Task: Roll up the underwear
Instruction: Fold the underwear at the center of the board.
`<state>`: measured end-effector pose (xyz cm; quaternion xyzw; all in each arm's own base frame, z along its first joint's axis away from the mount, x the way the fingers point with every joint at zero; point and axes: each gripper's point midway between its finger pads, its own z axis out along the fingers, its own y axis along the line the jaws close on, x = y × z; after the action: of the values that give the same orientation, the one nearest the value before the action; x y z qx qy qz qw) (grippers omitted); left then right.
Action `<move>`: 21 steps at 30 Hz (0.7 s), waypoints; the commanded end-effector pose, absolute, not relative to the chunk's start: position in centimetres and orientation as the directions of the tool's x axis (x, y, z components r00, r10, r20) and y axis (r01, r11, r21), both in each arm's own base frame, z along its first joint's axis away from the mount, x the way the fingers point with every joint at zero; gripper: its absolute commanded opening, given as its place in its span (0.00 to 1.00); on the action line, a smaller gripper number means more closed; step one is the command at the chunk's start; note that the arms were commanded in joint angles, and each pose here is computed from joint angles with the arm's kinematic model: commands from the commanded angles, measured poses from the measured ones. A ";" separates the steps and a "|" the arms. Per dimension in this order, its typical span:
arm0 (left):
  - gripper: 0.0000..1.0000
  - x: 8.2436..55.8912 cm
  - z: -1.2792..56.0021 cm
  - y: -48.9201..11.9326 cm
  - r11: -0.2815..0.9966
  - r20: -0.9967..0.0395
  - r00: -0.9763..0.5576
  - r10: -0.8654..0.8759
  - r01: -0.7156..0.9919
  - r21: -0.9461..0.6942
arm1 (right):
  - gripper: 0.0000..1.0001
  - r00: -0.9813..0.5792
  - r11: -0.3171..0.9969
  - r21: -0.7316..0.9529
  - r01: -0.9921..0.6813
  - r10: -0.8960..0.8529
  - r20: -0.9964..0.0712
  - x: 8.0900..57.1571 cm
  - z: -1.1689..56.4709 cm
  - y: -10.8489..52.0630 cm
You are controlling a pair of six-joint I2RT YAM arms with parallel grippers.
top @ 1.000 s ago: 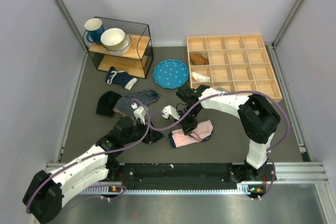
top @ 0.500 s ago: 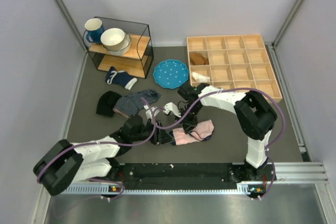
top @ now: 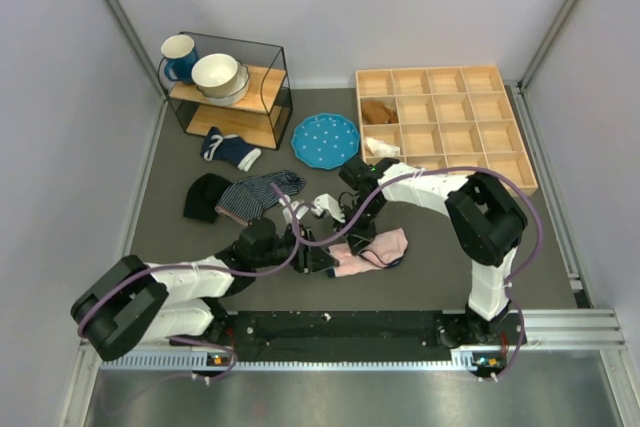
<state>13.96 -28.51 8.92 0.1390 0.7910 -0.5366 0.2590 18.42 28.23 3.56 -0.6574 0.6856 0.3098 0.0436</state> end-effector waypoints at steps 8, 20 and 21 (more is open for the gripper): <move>0.37 16.4 8.9 -31.8 0.320 -0.605 -0.793 -0.072 0.557 -0.767 | 0.13 -0.185 -0.011 0.373 -0.928 -0.855 -0.485 19.7 4.0 28.9; 0.33 18.1 1.9 -29.8 0.574 -0.533 -0.845 -0.043 0.415 -0.705 | 0.15 -0.222 0.056 0.327 -0.943 -0.841 -0.494 21.3 4.9 28.5; 0.33 18.2 1.0 -29.2 0.615 -0.518 -0.855 -0.043 0.386 -0.688 | 0.17 -0.220 0.070 0.306 -0.949 -0.843 -0.491 21.8 4.9 28.4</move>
<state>18.14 -30.50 4.29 0.1109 0.8192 -0.4921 0.2727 19.25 27.10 3.13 -0.6184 0.7271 0.2966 0.0295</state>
